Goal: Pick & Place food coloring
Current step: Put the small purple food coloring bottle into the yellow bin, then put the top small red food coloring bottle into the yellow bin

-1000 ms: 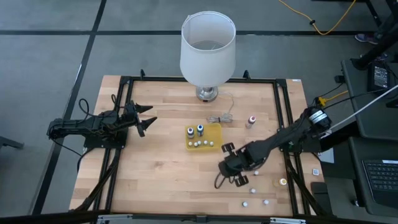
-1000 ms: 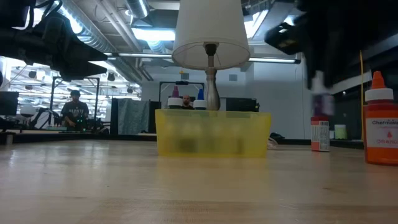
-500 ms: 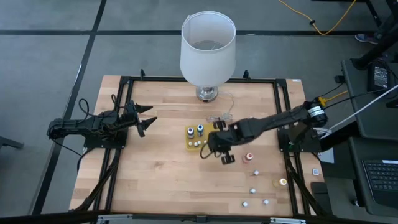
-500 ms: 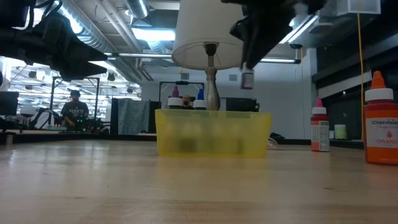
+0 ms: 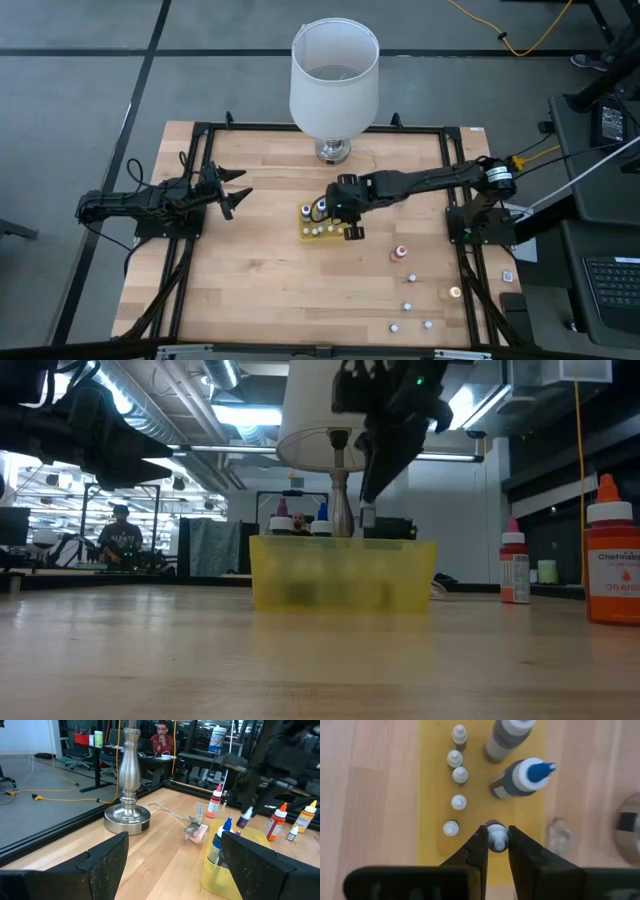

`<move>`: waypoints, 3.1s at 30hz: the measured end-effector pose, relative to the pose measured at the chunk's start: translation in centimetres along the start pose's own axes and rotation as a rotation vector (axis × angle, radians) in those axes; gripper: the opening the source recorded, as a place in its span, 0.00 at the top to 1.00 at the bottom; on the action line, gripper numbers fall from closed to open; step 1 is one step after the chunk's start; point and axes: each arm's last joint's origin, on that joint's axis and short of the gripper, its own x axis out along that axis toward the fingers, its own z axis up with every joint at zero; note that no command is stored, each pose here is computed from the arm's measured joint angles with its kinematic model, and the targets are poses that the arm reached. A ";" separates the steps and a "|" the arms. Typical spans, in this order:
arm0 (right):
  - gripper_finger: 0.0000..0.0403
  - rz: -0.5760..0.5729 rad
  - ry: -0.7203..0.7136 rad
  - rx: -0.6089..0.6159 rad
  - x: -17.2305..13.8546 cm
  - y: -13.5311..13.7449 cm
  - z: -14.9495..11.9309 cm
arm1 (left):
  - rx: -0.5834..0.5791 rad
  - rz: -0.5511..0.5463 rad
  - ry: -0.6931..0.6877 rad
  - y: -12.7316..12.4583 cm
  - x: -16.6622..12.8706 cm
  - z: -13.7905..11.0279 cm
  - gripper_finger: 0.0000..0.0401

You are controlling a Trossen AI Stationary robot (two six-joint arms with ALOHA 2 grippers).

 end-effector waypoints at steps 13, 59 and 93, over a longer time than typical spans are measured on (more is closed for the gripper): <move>0.85 0.087 0.086 0.011 5.3 0.3 0.0 | 0.000 0.000 0.000 0.0 0.0 0.0 0.22; 0.73 0.113 0.060 0.046 6.3 1.2 -0.9 | 0.000 0.000 0.000 0.0 0.0 0.0 0.22; 0.39 0.188 -0.089 0.386 -9.3 4.1 -3.3 | 0.000 0.000 0.000 0.0 0.0 0.0 0.22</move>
